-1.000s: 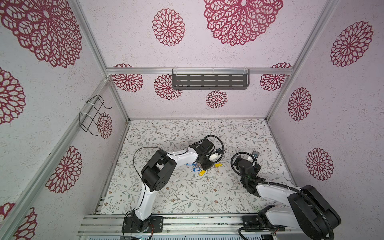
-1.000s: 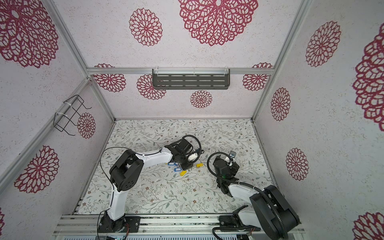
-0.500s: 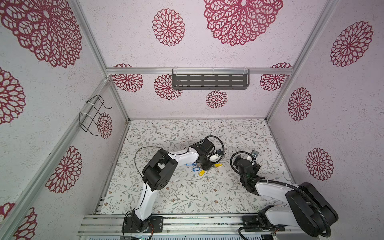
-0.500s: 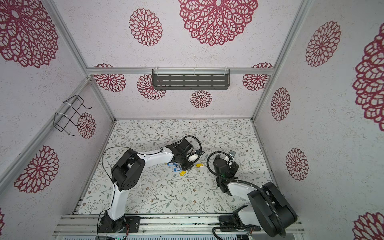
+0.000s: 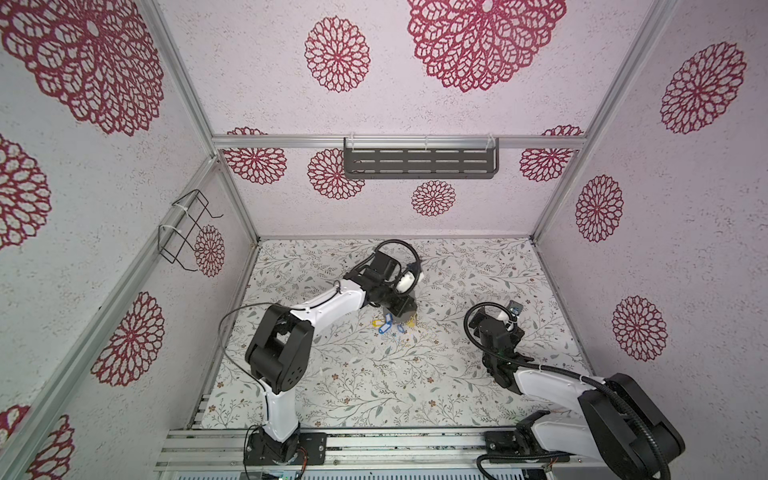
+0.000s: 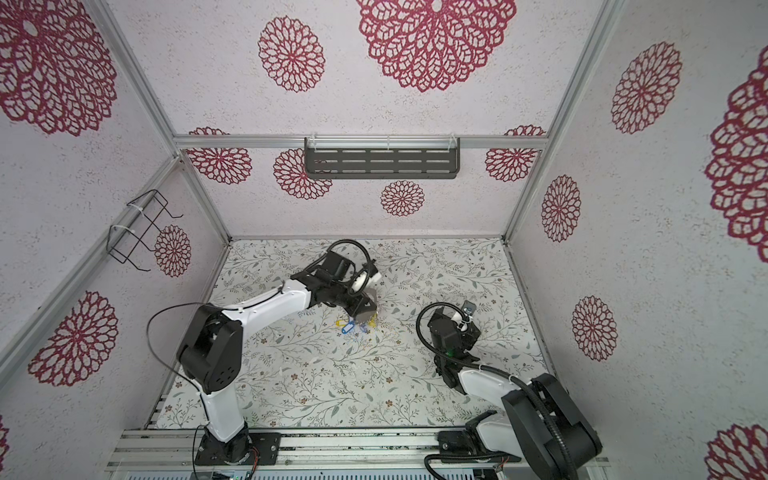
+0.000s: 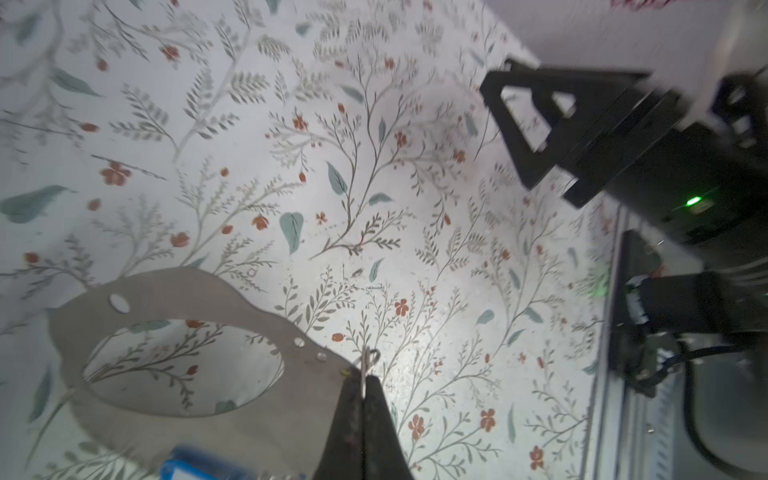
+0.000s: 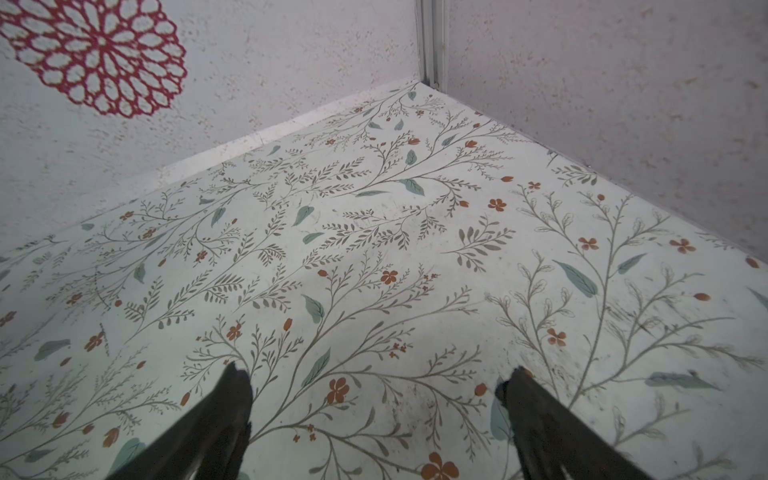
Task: Remove the keys from the keyring
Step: 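Lift the keyring plate with the left gripper while the right arm rises toward it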
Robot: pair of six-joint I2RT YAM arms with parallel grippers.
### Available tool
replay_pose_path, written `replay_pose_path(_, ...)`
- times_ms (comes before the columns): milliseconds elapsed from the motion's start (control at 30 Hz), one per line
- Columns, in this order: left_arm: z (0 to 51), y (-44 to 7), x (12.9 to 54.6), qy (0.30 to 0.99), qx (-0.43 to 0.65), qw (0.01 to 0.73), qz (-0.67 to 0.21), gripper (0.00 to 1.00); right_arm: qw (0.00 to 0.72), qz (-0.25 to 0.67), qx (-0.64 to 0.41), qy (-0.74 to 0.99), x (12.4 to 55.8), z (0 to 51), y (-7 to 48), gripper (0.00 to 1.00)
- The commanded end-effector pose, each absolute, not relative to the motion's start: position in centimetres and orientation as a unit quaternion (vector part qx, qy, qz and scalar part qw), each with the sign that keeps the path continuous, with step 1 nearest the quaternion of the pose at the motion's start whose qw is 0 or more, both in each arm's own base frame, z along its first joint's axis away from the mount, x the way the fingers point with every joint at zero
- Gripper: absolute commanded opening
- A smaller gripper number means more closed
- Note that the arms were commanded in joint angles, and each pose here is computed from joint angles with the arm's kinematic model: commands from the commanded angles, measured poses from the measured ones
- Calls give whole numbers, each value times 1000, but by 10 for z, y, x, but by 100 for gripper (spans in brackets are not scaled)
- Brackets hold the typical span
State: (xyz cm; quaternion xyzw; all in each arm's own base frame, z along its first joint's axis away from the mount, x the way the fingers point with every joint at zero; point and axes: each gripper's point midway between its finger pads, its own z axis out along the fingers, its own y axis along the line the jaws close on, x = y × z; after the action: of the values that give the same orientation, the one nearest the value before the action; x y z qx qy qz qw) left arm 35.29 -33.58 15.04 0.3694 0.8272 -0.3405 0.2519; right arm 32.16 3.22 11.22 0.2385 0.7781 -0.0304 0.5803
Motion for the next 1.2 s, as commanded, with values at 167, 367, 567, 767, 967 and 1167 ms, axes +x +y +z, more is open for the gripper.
replay_pose_path(167, 253, -349, 324, 728, 345, 278, -523, 0, 613, -32, 256, 747, 319, 129, 20, 96)
replay_pose_path(367, 298, -347, 310, 679, 342, 289, -582, 0, 612, -32, 255, 748, 320, 130, 20, 96)
replay_pose_path(567, 319, -344, 301, 658, 334, 304, -602, 0, 616, -26, 255, 745, 321, 131, 22, 96)
replay_pose_path(767, 328, -341, 306, 668, 293, 311, -610, 0, 615, 10, 191, 765, 340, 137, 51, 95)
replay_pose_path(967, 311, -336, 335, 731, 157, 307, -589, 0, 591, 93, 79, 797, 354, 137, 104, 90)
replay_pose_path(1167, 305, -334, 335, 770, 92, 340, -532, 0, 489, 86, 116, 860, 343, 129, 102, 86)
